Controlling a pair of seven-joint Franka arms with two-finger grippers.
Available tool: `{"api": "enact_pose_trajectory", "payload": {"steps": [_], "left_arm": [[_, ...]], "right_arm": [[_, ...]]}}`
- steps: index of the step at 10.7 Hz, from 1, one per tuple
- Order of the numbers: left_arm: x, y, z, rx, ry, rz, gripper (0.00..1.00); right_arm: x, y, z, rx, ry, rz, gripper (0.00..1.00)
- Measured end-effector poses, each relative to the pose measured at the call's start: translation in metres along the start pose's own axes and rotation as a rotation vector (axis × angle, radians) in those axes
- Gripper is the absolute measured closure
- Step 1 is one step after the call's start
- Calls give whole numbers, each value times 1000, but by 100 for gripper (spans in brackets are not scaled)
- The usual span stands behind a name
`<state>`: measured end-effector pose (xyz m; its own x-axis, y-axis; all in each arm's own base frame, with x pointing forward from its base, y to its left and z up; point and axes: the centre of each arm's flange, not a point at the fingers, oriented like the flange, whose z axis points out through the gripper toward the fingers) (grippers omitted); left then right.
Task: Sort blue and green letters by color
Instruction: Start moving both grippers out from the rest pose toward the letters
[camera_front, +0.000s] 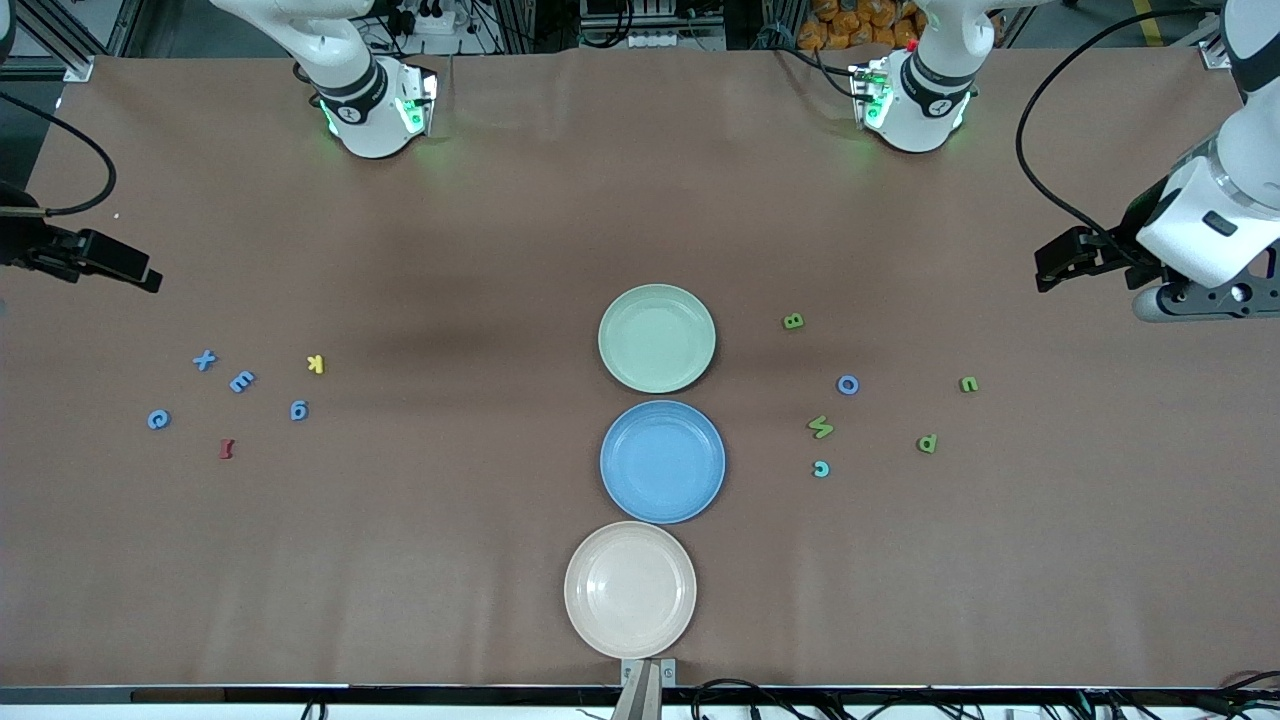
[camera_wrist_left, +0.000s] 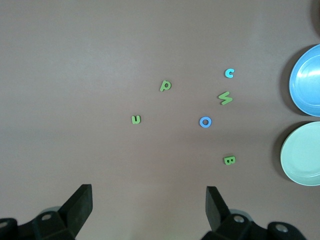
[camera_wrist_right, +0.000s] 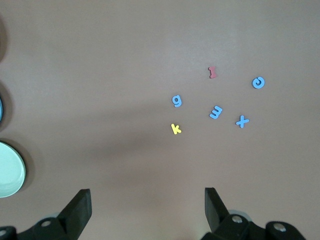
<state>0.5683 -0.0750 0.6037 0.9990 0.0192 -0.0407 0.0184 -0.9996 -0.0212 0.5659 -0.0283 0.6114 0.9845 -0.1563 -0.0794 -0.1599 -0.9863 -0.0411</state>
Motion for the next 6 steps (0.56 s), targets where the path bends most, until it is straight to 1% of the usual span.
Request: {"api": "enact_pose_trajectory", "payload": {"steps": [1, 4, 6], "left_arm": [[0, -2, -1, -1, 3, -3, 0], [0, -4, -3, -1, 6, -6, 0], [1, -6, -3, -1, 6, -10, 0]], "right_arm": [[0, -1, 2, 1, -1, -1, 0], [3, -3, -1, 4, 28, -5, 0], [3, -3, -1, 4, 31, -5, 0]]}}
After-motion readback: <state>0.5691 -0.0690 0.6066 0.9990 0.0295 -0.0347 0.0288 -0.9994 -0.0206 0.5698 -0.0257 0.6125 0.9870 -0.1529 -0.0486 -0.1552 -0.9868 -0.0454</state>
